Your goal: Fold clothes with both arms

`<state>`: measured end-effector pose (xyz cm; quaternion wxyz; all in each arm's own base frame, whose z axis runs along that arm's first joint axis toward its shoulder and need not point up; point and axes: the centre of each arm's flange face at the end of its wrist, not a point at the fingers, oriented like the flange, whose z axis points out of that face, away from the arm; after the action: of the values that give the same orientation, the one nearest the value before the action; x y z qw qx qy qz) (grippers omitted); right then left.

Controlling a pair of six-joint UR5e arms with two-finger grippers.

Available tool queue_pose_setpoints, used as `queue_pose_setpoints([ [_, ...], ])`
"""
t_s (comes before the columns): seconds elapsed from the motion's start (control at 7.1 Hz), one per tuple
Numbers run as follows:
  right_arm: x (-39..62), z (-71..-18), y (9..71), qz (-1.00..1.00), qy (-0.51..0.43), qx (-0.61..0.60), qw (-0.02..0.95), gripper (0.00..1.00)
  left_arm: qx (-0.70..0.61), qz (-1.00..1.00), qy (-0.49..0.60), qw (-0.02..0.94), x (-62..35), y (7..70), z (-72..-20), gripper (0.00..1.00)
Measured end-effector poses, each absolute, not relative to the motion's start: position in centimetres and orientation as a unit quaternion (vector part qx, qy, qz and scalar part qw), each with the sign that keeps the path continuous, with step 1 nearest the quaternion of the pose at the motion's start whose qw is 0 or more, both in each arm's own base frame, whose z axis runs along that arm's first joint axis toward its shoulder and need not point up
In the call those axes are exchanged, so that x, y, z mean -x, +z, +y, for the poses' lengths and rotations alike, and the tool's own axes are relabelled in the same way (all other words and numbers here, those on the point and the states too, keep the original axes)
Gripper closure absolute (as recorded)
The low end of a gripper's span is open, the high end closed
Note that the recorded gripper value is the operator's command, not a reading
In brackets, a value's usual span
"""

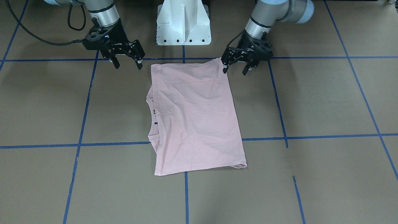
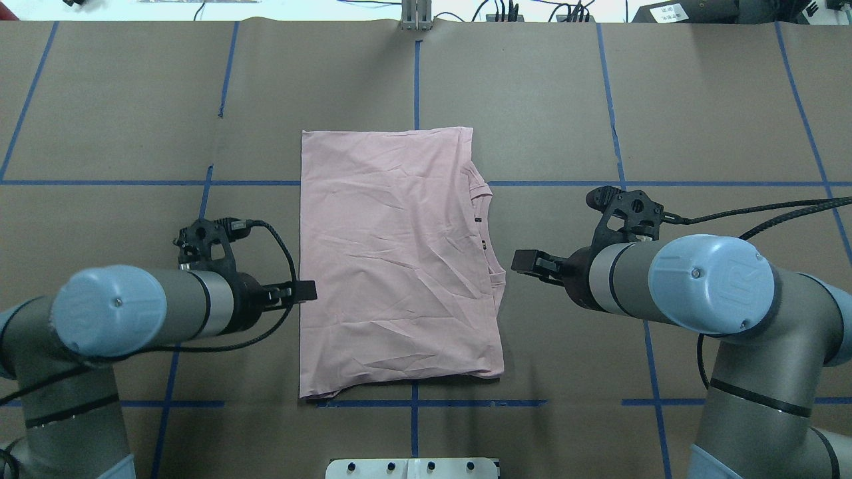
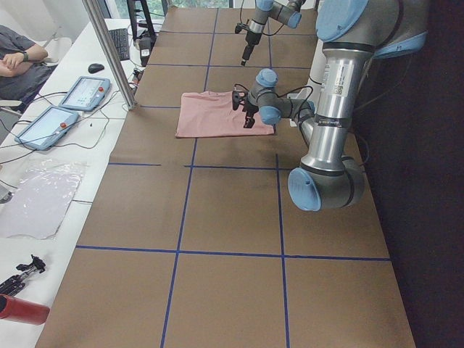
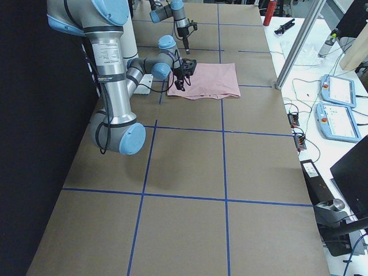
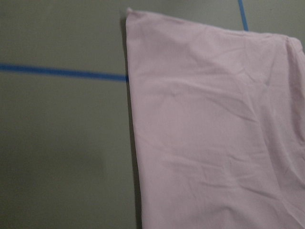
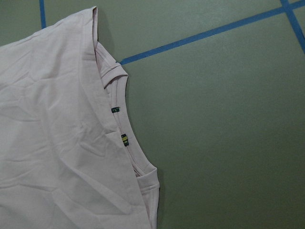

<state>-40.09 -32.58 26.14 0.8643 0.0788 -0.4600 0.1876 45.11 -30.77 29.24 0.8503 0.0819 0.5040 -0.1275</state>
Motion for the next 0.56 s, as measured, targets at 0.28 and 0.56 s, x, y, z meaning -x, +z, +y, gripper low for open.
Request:
queue_pose_setpoints([
  [0.28,40.1,-32.7,26.2,-0.460,0.193,-0.078,0.863,0.01,-0.053,0.490,-0.142,0.859,-48.3,30.1,-26.3,0.30],
  [0.56,40.0,-32.8,26.3,-0.458,0.195,-0.079,0.864,0.01,-0.038,0.479,-0.128,0.868,-50.6,31.1,-23.9,0.33],
])
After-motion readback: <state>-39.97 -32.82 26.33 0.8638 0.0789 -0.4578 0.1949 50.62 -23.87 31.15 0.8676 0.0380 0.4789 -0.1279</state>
